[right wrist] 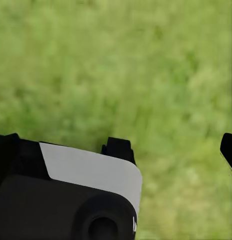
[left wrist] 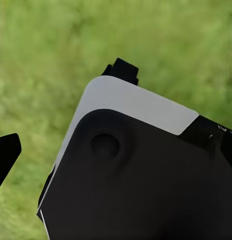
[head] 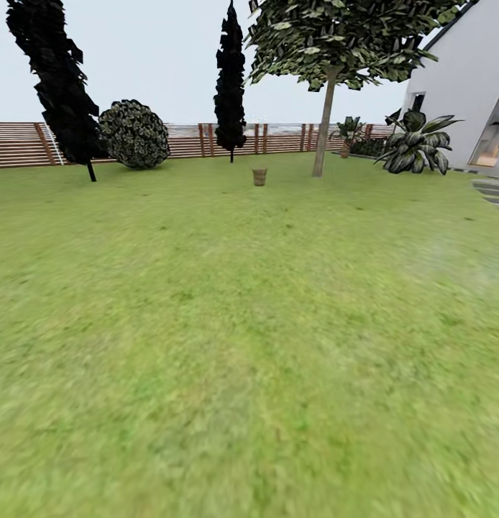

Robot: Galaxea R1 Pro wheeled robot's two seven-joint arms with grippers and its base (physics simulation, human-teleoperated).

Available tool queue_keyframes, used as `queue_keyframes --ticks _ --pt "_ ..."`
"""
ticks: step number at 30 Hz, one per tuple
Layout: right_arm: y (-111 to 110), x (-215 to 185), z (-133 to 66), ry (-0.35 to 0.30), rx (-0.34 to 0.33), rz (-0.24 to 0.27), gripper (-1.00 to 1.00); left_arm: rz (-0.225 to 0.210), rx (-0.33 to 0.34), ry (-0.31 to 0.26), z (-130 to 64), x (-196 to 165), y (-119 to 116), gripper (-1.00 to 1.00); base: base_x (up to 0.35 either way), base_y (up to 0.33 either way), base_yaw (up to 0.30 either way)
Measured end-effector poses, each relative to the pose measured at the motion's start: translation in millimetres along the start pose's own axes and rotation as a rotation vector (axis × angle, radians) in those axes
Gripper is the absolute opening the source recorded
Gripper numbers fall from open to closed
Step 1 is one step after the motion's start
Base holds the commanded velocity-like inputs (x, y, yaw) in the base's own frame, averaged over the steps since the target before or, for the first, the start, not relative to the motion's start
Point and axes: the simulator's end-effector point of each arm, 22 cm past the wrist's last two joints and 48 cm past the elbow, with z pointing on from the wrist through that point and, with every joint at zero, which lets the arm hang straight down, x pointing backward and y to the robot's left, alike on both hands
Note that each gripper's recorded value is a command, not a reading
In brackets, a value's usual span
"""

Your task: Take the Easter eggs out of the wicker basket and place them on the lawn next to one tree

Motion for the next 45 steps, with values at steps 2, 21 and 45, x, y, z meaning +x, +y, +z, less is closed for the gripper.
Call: queue_keyframes --ticks 2,21,45 --pt "0.0 0.0 0.0 0.0 0.0 0.0 1.0 0.0 0.0 0.0 0.0 0.2 -0.3 1.0 0.325 0.0 0.0" --pt "5.7 -0.4 0.1 0.0 -0.008 -0.004 1.0 0.0 0.001 -0.001 -0.1 -0.1 -0.5 1.0 0.325 0.0 0.0" --pt "1.7 5.2 -0.4 0.009 -0.003 -0.001 1.0 0.002 0.001 -0.001 -0.1 0.0 -0.7 1.0 0.325 0.0 0.0"
